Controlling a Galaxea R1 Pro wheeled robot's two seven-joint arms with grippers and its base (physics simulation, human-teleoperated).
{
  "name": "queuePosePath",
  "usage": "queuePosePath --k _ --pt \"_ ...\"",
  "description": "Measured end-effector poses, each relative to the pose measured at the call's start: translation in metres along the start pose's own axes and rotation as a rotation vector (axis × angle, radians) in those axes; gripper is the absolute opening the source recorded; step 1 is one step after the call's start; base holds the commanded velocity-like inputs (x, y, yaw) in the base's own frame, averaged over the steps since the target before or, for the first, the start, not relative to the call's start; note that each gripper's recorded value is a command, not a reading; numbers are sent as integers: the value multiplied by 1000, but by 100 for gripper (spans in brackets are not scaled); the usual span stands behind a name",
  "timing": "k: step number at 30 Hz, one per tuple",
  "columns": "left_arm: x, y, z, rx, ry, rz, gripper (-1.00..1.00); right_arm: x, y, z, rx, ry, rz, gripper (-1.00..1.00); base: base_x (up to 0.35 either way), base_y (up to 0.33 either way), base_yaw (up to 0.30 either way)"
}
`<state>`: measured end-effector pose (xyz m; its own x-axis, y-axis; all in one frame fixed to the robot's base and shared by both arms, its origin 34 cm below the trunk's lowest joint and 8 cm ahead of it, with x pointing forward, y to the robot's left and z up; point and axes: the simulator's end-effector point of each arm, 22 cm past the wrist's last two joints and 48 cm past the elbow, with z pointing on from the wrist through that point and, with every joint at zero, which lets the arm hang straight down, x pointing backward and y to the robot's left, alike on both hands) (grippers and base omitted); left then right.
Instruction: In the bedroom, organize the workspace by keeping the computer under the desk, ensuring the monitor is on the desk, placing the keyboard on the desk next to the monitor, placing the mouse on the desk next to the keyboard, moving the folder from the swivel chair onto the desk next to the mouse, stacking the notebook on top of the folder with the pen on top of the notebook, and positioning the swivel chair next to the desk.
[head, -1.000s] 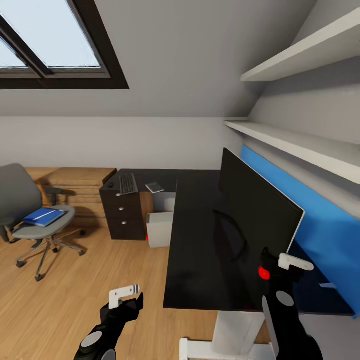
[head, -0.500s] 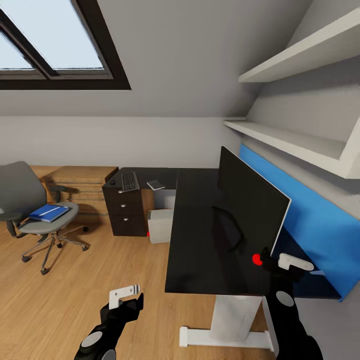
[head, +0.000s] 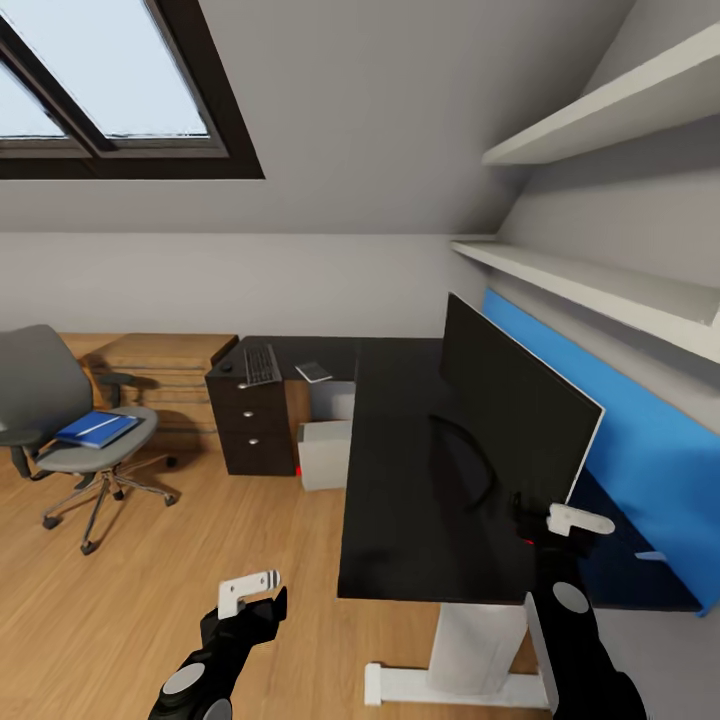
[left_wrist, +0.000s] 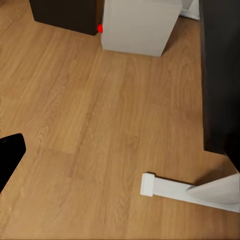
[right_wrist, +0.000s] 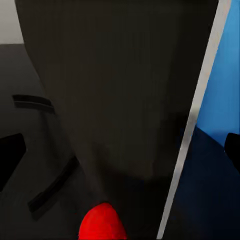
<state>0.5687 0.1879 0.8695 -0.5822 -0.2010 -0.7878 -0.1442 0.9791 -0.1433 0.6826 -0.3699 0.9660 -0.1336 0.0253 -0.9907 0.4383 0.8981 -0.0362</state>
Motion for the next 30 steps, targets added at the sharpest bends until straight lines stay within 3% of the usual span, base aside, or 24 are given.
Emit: queuePosePath --k 15,30 --pt "1 -1 0 1 3 0 100 0 7 0 -32 -1 -1 100 125 23 0" --pt "3 -1 1 1 8 0 100 1 8 0 -34 1 0 100 -60 1 0"
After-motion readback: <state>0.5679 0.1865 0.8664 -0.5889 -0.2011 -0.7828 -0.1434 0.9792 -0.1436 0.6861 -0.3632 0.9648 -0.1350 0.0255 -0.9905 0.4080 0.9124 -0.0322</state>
